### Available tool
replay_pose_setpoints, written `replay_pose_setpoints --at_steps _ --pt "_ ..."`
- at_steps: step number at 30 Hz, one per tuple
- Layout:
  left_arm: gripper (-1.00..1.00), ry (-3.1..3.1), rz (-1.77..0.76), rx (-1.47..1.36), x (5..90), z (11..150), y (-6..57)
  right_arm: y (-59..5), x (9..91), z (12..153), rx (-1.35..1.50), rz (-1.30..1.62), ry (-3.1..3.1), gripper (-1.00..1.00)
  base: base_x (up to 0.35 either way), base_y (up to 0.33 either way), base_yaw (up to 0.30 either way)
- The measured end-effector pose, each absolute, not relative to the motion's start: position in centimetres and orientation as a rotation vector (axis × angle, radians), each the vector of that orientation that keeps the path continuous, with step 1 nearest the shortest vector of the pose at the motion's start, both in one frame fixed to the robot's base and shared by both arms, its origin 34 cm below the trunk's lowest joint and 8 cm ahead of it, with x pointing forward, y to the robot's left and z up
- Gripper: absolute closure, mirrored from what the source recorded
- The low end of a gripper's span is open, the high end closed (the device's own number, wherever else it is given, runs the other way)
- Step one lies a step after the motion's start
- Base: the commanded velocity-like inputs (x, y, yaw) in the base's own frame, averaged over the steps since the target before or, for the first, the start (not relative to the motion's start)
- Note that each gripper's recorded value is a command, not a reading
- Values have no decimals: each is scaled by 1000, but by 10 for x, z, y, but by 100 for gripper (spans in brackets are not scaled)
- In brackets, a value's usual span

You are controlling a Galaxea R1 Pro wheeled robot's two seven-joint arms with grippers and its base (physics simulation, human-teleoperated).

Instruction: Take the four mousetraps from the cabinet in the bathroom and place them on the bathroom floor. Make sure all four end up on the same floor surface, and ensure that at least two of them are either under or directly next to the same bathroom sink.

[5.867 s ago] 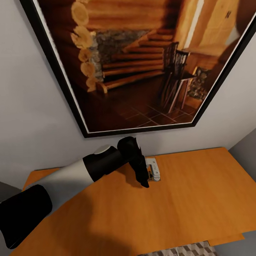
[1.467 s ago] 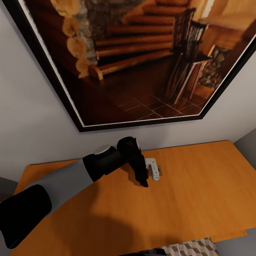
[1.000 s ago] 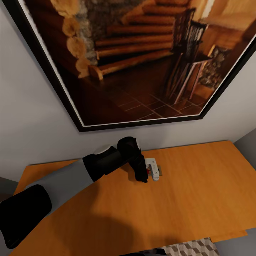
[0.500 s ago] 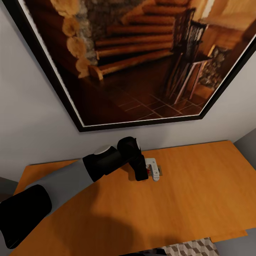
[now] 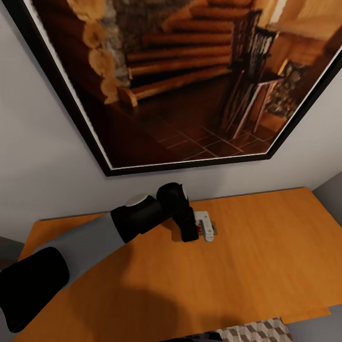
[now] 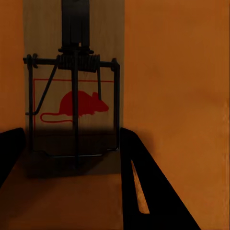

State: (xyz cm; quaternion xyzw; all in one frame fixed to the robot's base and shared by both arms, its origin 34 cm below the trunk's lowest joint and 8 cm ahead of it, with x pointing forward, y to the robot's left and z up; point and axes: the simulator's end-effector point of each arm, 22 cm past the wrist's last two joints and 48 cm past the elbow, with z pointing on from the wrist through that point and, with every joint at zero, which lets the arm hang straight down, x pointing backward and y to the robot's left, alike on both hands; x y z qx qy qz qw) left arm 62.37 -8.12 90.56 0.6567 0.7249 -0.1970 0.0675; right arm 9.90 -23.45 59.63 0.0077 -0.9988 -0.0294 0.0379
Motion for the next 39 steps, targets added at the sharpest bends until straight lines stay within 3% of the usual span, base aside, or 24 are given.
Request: replay_pose_setpoints --at_steps 24,39 --pt "100 2029 -626 1986 617 944 -101 -234 99 596 24 -91 -3066 100 -3 -1 0" --pt "100 2037 -623 1995 617 939 -99 -232 100 596 20 -96 -3066 100 -268 -145 0"
